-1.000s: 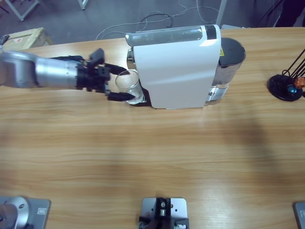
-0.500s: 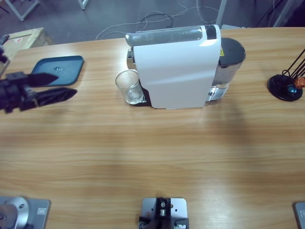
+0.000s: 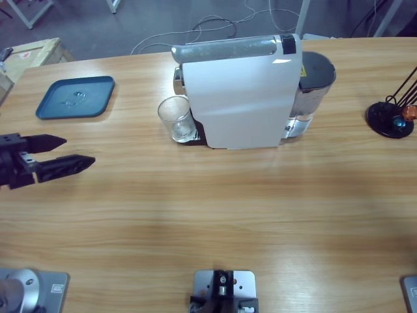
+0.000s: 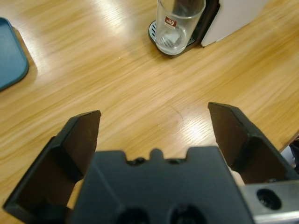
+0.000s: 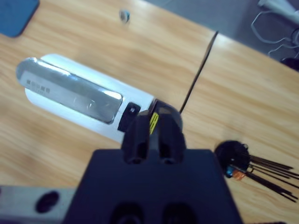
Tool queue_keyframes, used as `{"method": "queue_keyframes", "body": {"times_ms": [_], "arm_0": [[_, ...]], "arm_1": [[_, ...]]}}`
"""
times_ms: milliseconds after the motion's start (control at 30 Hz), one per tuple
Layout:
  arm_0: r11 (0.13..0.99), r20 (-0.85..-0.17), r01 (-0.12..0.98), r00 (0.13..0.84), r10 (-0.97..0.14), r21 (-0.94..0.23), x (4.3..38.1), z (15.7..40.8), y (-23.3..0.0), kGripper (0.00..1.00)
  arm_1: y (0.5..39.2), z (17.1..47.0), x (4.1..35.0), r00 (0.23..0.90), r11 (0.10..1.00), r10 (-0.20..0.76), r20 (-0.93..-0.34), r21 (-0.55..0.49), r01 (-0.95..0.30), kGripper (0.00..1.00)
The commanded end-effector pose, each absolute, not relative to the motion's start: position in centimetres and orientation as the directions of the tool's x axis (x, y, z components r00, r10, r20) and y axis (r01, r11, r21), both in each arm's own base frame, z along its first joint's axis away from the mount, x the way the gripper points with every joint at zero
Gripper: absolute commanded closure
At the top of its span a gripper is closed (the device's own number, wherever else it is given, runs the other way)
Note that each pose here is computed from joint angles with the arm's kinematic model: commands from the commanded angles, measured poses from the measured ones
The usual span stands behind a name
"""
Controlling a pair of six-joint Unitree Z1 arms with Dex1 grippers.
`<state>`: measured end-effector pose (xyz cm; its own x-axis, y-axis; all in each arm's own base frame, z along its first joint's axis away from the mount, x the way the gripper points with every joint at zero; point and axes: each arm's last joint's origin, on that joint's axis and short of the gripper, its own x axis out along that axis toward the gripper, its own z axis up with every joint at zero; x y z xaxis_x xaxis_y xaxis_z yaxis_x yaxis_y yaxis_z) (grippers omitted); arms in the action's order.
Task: Pour coffee
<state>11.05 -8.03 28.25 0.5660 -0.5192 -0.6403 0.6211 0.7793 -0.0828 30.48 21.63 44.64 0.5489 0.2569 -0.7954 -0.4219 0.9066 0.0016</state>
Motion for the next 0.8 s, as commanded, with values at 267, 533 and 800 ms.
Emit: {"method": "queue_keyframes", "body": {"times_ms": [267, 533, 800], "arm_0": [[0.752, -0.673, 0.655, 0.521, -0.524, -0.078, 13.1, 28.5, -10.5, 0.009], [0.743, -0.671, 0.664, 0.513, -0.535, -0.085, 13.2, 28.3, -10.8, 0.009], [0.736, -0.654, 0.672, 0.522, -0.548, -0.082, 13.8, 29.3, -11.4, 0.009]], "arm_1": [[25.3, 40.1, 32.6, 0.366, 0.872, 0.295, -0.883, 0.092, -0.480, 1.000], [26.3, 38.1, 33.8, 0.336, 0.876, 0.268, -0.903, 0.083, -0.476, 1.000], [26.1, 37.9, 33.8, 0.352, 0.887, 0.232, -0.907, 0.048, -0.460, 1.000]]}}
